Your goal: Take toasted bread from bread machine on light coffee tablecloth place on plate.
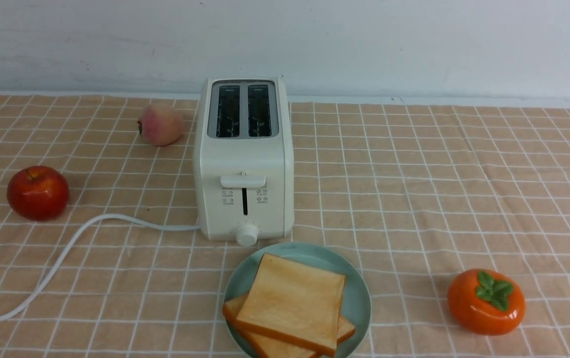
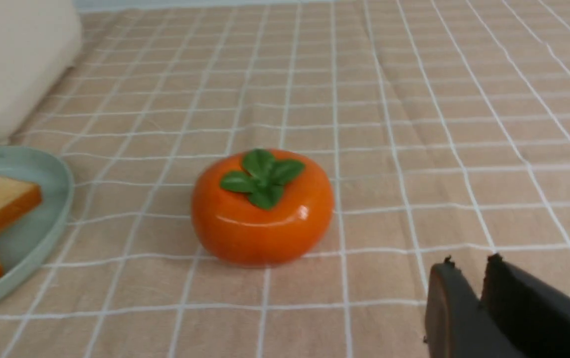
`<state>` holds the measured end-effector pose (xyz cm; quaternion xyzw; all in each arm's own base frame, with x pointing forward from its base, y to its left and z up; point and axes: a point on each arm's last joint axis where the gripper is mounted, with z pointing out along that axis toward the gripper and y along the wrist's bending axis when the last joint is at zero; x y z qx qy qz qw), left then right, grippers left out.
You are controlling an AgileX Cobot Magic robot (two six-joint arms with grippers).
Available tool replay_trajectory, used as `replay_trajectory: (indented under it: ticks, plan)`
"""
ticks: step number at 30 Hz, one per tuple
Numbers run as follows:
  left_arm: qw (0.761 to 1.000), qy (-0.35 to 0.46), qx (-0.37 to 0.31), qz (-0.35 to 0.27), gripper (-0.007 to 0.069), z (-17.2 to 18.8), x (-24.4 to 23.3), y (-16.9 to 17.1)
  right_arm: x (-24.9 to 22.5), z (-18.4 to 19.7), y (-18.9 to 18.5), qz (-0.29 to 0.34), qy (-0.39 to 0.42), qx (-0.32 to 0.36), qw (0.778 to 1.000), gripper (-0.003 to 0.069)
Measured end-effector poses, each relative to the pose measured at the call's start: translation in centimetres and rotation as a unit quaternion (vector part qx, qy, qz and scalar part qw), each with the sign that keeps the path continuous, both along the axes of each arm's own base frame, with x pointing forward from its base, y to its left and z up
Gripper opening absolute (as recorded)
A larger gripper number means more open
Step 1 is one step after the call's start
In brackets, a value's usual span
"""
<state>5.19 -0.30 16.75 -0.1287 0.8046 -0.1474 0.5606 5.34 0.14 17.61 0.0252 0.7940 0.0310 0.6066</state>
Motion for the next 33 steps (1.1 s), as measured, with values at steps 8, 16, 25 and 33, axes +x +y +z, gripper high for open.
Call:
replay_trajectory:
  ticks: [8, 16, 25, 33]
  plan:
    - [1.000, 0.000, 0.002, 0.000, 0.0039, 0.00, 0.00, 0.01, -0.11, -0.20, -0.50, -0.041, 0.017, -0.025, 0.999, 0.0120]
    - [1.000, 0.000, 0.002, 0.000, 0.0049, 0.00, 0.00, 0.01, -0.13, -0.21, -0.54, -0.041, 0.019, -0.030, 0.998, 0.0129]
    - [1.000, 0.000, 0.002, 0.000, 0.0053, 0.00, 0.00, 0.01, -0.13, -0.21, -0.54, -0.042, 0.020, -0.030, 0.998, 0.0141]
    - [1.000, 0.000, 0.002, 0.000, 0.0066, 0.00, 0.00, 0.01, -0.12, -0.22, -0.33, -0.021, 0.020, -0.031, 0.999, 0.0149]
